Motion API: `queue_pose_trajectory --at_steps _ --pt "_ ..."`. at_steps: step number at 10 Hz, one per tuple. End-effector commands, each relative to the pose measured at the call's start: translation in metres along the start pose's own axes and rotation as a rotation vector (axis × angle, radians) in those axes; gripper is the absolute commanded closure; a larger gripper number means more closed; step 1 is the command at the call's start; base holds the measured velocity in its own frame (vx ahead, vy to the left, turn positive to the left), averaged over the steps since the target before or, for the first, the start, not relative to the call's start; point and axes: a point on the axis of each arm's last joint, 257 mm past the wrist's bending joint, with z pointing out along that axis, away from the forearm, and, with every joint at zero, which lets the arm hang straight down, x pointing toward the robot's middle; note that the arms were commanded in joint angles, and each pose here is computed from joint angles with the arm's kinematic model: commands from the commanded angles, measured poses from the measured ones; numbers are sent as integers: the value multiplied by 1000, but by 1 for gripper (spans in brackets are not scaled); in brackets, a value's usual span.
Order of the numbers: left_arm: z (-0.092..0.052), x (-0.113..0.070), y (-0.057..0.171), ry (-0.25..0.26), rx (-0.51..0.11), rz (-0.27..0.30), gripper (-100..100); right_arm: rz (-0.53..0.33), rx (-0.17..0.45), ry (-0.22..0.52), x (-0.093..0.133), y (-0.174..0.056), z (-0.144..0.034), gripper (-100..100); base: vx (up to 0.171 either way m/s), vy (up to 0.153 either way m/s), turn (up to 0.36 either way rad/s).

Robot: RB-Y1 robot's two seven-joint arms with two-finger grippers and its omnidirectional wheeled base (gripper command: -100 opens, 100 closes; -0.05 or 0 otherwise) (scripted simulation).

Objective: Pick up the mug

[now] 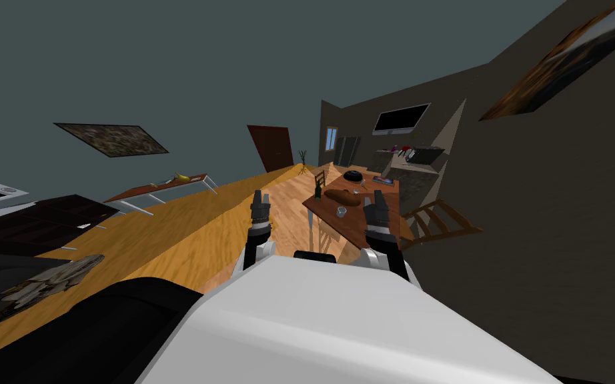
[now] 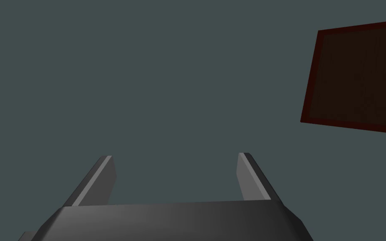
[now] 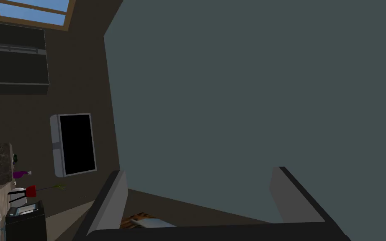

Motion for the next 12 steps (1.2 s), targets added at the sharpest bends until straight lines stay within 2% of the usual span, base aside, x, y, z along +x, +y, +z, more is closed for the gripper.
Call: queue_pose_trajectory --at_steps 1,6,12 --pt "0 0 0 0 0 0 0 -20 4 32 5 -4 0 -100 16 17 0" --pt "0 0 0 0 0 0 0 -133 37 184 34 -35 0 -100 69 77 -5" --pt "0 0 0 0 0 0 0 -343 85 388 66 -94 -2 -100 118 142 -14"
